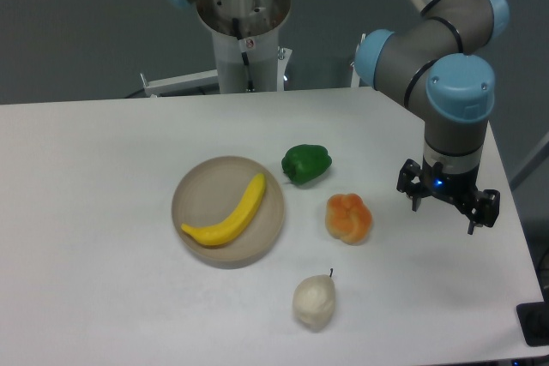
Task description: Place bananas on a plate
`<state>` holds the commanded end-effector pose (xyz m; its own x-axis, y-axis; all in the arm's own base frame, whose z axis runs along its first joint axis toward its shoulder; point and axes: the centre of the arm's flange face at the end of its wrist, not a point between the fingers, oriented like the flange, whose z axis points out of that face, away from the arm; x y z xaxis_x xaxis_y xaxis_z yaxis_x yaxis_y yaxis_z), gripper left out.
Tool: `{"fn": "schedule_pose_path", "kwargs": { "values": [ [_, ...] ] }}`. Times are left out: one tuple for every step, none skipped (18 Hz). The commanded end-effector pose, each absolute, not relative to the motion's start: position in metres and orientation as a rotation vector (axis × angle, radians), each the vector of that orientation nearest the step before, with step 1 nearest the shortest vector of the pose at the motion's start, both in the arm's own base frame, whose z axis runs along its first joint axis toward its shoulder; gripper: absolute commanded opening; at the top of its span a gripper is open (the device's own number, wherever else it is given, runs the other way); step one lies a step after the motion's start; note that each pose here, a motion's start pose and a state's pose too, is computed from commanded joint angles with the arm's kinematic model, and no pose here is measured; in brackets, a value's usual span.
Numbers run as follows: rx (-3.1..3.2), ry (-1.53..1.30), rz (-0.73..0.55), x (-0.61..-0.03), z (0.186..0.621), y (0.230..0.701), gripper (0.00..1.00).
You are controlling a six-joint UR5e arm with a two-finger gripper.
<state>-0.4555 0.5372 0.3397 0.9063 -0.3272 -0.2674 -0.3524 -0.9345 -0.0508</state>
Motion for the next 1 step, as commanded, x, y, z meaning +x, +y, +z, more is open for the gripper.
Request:
{"fn": "schedule_pose_path", "kwargs": {
  "values": [
    [-2.971,0.531,0.391,-0.4555,0.3397,0.5372,1.0]
  ]
}}
